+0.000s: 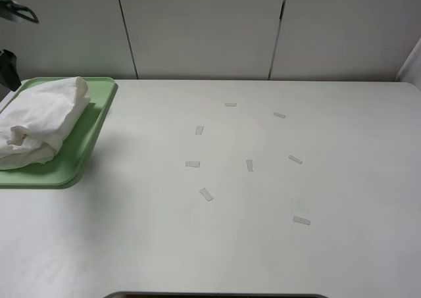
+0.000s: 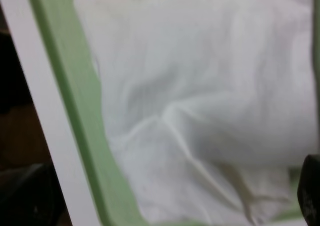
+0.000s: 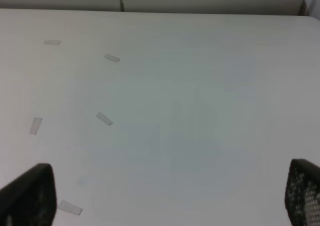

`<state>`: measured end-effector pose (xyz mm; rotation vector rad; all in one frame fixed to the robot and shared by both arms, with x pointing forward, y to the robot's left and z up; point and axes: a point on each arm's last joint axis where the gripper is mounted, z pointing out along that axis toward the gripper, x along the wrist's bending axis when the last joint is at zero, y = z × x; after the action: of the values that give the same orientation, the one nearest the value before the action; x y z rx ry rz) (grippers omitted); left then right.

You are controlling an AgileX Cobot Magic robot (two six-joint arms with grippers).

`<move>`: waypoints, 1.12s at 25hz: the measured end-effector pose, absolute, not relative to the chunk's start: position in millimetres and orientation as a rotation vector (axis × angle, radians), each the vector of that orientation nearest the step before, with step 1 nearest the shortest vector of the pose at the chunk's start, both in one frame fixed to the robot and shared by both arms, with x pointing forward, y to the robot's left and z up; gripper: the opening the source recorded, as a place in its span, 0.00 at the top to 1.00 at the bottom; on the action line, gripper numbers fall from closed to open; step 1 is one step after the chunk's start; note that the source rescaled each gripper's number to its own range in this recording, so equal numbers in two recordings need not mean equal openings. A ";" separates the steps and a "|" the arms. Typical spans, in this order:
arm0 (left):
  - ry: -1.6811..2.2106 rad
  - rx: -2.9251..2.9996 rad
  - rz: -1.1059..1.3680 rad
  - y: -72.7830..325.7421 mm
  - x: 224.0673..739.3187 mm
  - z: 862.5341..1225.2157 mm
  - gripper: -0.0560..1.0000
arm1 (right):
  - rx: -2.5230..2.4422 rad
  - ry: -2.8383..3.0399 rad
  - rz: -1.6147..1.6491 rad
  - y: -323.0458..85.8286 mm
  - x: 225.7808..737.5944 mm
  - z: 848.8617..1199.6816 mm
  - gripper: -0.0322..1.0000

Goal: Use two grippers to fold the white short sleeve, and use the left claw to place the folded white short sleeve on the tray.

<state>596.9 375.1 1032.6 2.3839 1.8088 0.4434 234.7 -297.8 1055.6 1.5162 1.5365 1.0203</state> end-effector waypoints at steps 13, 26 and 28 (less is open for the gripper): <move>1.919 2.127 0.419 350.7 514.6 1132.4 0.04 | 1.516 1.536 1.020 -297.8 234.7 1055.6 0.00; 1.783 1.992 0.424 316.1 409.2 1162.8 0.05 | 1.516 1.536 1.020 -297.8 234.7 1055.6 0.00; 1.765 1.979 0.456 311.4 386.1 1160.2 0.05 | 1.516 1.536 1.020 -297.8 234.7 1055.6 0.00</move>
<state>386.1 311.4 1160.2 1.9788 1.7653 0.4557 234.7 -297.8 1055.6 1.5162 1.5365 1.0203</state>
